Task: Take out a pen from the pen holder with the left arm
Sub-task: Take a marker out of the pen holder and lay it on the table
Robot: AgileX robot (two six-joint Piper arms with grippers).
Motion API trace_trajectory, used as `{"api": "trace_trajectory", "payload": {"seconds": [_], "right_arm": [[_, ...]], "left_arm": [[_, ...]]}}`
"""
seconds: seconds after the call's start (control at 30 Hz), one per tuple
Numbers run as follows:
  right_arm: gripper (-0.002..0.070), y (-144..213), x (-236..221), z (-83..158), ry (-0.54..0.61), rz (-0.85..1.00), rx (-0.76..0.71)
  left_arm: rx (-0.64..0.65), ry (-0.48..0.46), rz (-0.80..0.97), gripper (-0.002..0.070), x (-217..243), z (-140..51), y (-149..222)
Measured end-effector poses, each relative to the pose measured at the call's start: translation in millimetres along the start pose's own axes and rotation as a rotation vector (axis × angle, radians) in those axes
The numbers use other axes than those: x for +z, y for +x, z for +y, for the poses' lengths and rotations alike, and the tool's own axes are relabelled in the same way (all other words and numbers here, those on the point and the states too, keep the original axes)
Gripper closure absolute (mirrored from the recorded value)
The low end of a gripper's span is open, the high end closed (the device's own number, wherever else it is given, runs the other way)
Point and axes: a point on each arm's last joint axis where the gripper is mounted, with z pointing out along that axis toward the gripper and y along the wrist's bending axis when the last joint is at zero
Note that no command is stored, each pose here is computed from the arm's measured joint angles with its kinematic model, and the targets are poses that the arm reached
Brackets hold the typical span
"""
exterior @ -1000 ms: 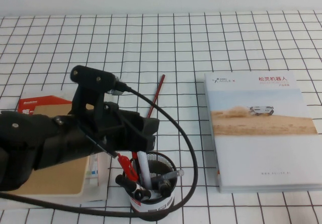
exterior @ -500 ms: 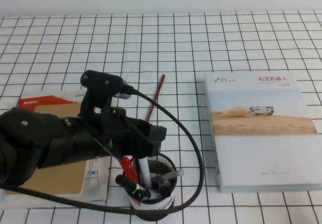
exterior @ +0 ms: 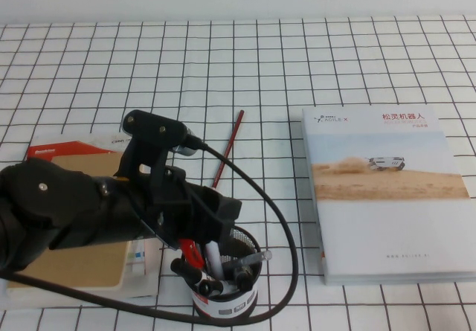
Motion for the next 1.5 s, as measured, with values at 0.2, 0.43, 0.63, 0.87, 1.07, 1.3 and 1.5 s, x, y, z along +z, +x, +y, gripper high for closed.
{"api": "trace_trajectory", "payload": {"seconds": [0.2, 0.43, 0.63, 0.87, 1.07, 1.3, 1.5], "right_arm": [[0.0691, 0.0, 0.0, 0.0, 0.0, 0.0, 0.0], [0.0691, 0.0, 0.0, 0.0, 0.0, 0.0, 0.0], [0.0691, 0.0, 0.0, 0.0, 0.0, 0.0, 0.0], [0.0691, 0.0, 0.0, 0.0, 0.0, 0.0, 0.0], [0.0691, 0.0, 0.0, 0.0, 0.0, 0.0, 0.0], [0.0691, 0.0, 0.0, 0.0, 0.0, 0.0, 0.0], [0.0691, 0.0, 0.0, 0.0, 0.0, 0.0, 0.0]], "left_arm": [[-0.003, -0.017, -0.012, 0.0349, 0.0, 1.6, -1.1], [-0.028, -0.009, -0.016, 0.0349, -2.8, 0.0, -1.9], [-0.034, -0.004, -0.012, 0.0389, -2.8, -0.6, -1.5], [-0.035, -0.004, -0.012, 0.041, -2.8, -0.6, -1.5], [-0.037, -0.002, -0.011, 0.043, -2.7, -0.7, -1.4], [-0.035, 0.024, 0.009, 0.0602, -2.8, -3.1, 0.4], [-0.035, 0.03, 0.013, 0.0601, -2.8, -3.7, 0.8]]}}
